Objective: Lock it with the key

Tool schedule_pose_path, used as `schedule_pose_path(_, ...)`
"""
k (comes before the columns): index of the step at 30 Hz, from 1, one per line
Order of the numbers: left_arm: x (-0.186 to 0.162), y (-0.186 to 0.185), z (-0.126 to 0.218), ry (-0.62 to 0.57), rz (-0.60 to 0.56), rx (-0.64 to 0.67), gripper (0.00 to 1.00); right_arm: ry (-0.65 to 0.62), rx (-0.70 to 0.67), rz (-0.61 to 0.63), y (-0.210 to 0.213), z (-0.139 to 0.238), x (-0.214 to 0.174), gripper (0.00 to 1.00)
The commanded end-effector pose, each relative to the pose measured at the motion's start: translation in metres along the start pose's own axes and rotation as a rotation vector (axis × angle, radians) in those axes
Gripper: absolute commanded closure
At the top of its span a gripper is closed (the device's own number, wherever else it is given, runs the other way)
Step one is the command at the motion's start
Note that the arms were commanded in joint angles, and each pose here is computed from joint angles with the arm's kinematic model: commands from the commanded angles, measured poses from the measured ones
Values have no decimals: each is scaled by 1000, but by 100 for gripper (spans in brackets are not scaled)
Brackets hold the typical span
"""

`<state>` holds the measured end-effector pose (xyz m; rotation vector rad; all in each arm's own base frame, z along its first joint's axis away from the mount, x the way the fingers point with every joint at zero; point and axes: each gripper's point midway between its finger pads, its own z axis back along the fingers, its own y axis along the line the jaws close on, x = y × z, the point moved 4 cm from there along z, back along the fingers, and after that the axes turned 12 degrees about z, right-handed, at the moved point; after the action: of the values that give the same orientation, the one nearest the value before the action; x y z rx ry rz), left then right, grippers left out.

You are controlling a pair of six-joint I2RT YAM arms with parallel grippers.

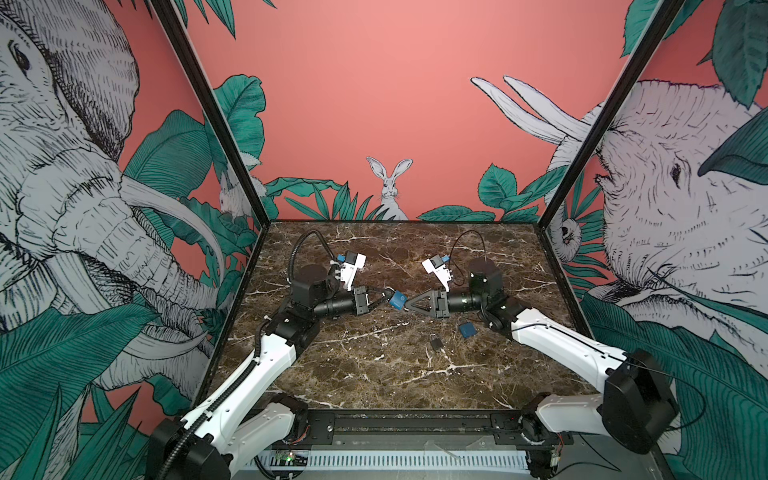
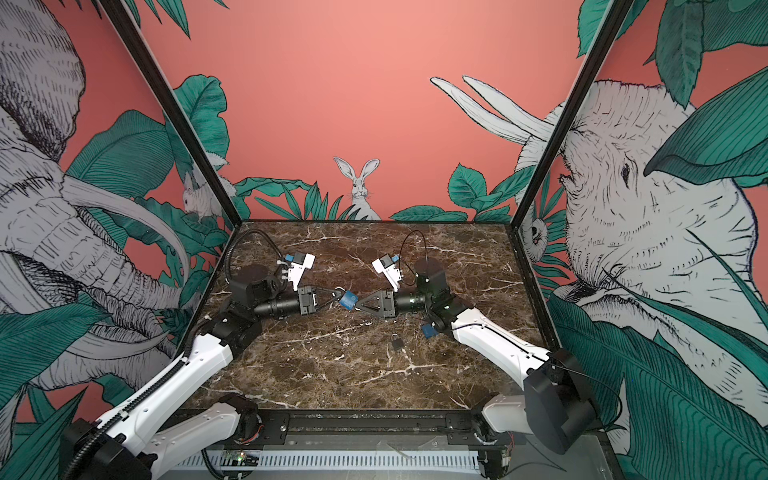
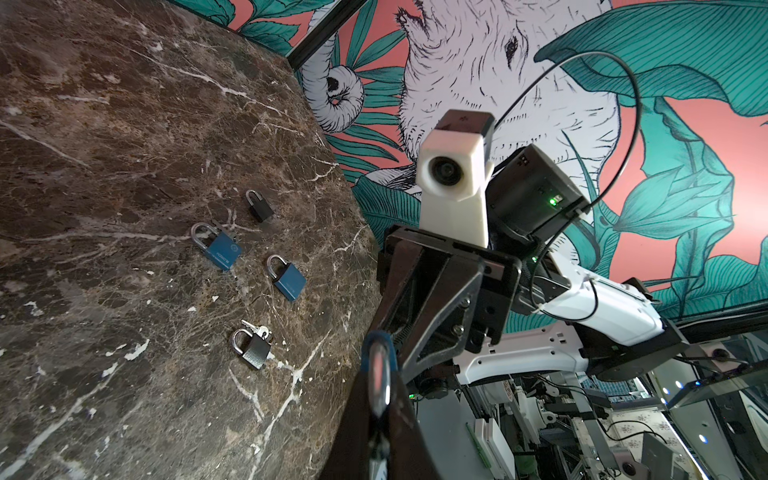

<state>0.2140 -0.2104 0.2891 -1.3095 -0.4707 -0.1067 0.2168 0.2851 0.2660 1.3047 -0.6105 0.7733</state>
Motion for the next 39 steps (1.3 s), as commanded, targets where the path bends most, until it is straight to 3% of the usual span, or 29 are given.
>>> schedule_pose_path(1,10,-15,3,-52,-52,-35,100,-15,43,51,9,-3,6,83)
schedule_pose_path(6,12,-13,5,-82,-52,-21,100,-10,43,43,8,-3,3,84)
schedule_pose_path(14,15,-9,8,-119,-52,-1,100,-8,55,33,8,-3,0,100)
schedule_pose_path(33,32,-16,32,-186,-42,-33,100,-30,25,-3,0,10,-12,100)
schedule_pose_path(39,27,1,31,-169,-25,35,100,-33,-132,-18,-19,24,-19,100)
